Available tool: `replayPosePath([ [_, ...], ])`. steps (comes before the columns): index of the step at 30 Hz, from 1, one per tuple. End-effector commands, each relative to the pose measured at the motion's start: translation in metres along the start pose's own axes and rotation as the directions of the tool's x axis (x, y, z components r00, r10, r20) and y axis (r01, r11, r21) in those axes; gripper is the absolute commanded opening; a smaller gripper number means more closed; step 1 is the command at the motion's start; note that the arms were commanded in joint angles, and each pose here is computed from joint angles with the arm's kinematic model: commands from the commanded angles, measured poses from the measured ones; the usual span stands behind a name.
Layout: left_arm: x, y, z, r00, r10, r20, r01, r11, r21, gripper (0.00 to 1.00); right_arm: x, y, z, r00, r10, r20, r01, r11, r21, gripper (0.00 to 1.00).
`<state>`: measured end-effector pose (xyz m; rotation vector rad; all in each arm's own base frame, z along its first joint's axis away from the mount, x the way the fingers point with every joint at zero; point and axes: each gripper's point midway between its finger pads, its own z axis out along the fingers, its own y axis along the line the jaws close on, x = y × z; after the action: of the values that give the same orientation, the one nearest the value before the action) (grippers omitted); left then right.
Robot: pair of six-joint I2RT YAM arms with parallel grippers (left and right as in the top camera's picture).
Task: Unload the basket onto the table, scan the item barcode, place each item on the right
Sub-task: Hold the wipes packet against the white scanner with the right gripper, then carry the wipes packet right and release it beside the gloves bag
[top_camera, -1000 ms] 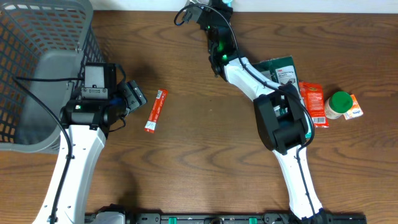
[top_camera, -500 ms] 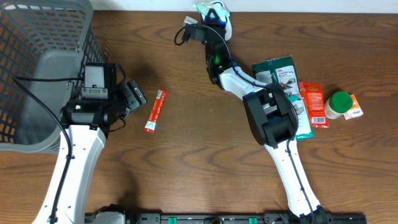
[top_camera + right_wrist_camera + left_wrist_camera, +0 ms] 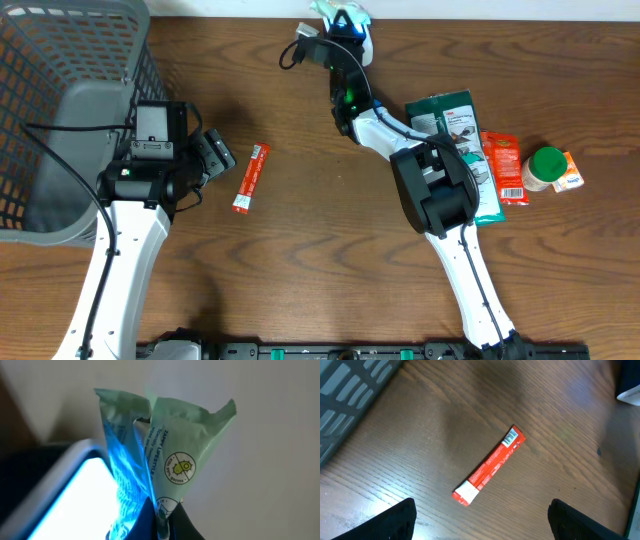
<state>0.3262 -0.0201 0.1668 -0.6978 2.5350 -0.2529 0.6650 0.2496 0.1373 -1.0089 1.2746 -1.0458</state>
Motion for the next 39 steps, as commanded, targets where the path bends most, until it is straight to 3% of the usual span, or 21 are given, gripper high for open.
replayPosePath([
  [1, -0.005, 0.000, -0.003, 1.000, -0.001, 0.014, 0.001, 1.000, -0.003, 0.85, -0.004, -0.036, -0.003, 0.989, 0.149, -0.018, -0.146, 0.983, 0.108, 0.01],
  [6, -0.005, 0.000, -0.003, 1.000, -0.001, 0.014, 0.001, 1.000, -0.003, 0.85, -0.009, -0.086, -0.007, 0.956, 0.292, -0.008, -0.287, 0.942, 0.172, 0.01],
  [13, -0.005, 0.000, -0.003, 1.000, -0.001, 0.014, 0.001, 1.000, -0.003, 0.85, -0.006, -0.143, -0.021, 0.874, 0.476, -0.100, -0.465, 0.878, 0.117, 0.01],
  [16, -0.005, 0.000, -0.003, 1.000, -0.001, 0.014, 0.001, 1.000, -0.003, 0.85, -0.002, -0.154, -0.035, 0.808, 0.563, -0.174, -0.565, 0.824, 0.046, 0.01],
  [21, -0.005, 0.000, -0.003, 1.000, -0.001, 0.014, 0.001, 1.000, -0.003, 0.85, 0.011, -0.146, -0.084, 0.623, 0.671, -0.401, -0.760, 0.641, -0.107, 0.01],
  [26, -0.005, 0.000, -0.003, 1.000, -0.001, 0.014, 0.001, 1.000, -0.003, 0.85, 0.038, -0.109, -0.152, 0.490, 0.544, -0.682, -0.840, 0.503, -0.202, 0.01],
  [30, -0.005, 0.000, -0.003, 1.000, -0.001, 0.014, 0.001, 1.000, -0.003, 0.85, 0.087, -0.075, -0.204, 0.380, 0.331, -0.864, -0.838, 0.517, -0.171, 0.01],
  [39, -0.005, 0.000, -0.003, 1.000, -0.001, 0.014, 0.001, 1.000, -0.003, 0.85, 0.158, -0.062, -0.250, 0.186, 0.141, -0.972, -0.825, 0.560, -0.077, 0.01],
])
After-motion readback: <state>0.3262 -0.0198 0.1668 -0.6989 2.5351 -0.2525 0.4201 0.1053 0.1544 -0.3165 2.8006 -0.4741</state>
